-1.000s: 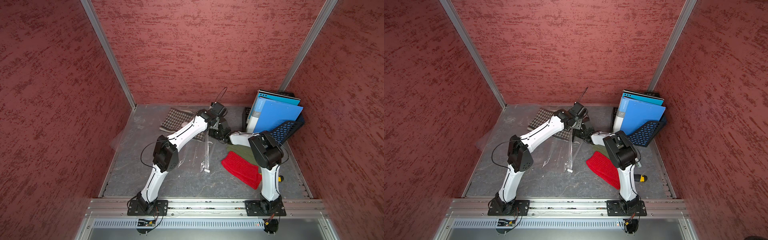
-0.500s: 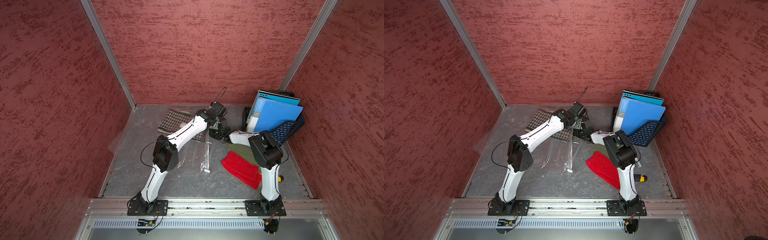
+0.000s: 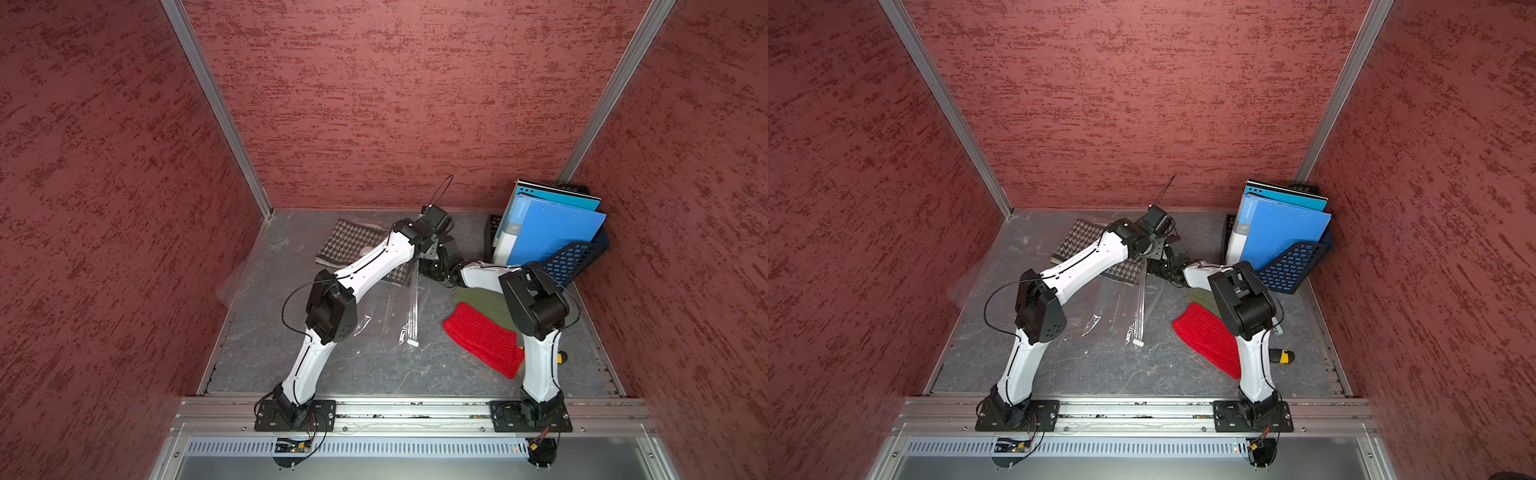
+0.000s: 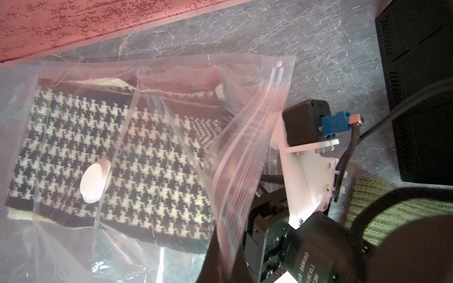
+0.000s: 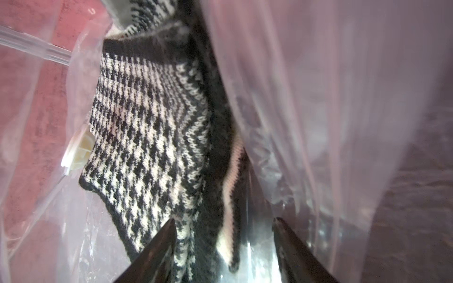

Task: Take the scarf out of the vacuum bag
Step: Take out the scarf from the vacuum bag.

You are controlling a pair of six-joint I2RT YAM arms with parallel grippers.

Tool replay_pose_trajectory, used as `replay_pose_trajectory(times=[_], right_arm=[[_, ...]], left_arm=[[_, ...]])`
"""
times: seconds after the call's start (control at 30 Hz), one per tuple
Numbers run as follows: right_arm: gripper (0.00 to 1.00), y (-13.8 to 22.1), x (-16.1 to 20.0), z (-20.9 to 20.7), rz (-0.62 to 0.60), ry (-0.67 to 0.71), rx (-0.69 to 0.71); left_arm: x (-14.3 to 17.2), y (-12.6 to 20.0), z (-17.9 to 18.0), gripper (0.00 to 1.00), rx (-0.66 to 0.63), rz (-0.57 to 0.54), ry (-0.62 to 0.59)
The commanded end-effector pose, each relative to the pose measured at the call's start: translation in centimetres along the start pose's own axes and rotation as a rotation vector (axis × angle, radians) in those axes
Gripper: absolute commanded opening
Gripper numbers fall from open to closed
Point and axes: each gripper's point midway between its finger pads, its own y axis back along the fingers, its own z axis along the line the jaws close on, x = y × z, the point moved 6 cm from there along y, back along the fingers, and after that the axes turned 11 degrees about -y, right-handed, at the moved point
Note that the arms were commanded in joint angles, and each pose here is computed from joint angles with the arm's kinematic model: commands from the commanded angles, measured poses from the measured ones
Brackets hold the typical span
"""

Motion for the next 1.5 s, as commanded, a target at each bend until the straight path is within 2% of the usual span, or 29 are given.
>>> replay_pose_trajectory(times=[0.0,0.23,0.53,0.73,0.97,1.27,1.47], right_arm=[[0.63,1.4,0.1,2.8,-0.001,0.051,-0.077],[0.64,3.1,-0.6,4.5,-0.018,0.094,-0.099],[0.64,0.9,0.2,5.1,0.083,0.090,-0.199],[0.64,-0.4,-0.2,4.3,0.086,0.084,-0.156],[0.63,0.4,-0.7,2.4,-0.005,0.086,-0.011],[0.64,-0.2,-0.8,2.1,0.004,0.099,0.018],[0.64,-1.7,-0.1,2.7,0.075,0.083,-0.099]], left_arm=[[0.9,-1.8,-1.4,0.00,0.043,0.031,-0.031],[1.4,-2.4,-1.6,0.00,0.047,0.042,-0.032],[0.5,-1.4,-1.7,0.00,0.056,0.014,-0.029],[0.5,-1.3,-1.4,0.00,0.047,0.014,-0.032],[0.3,-0.9,-1.3,0.00,0.044,0.009,-0.033],[0.1,-0.9,-1.5,0.00,0.051,0.008,-0.033],[-0.1,-0.7,-1.5,0.00,0.057,0.000,-0.037]])
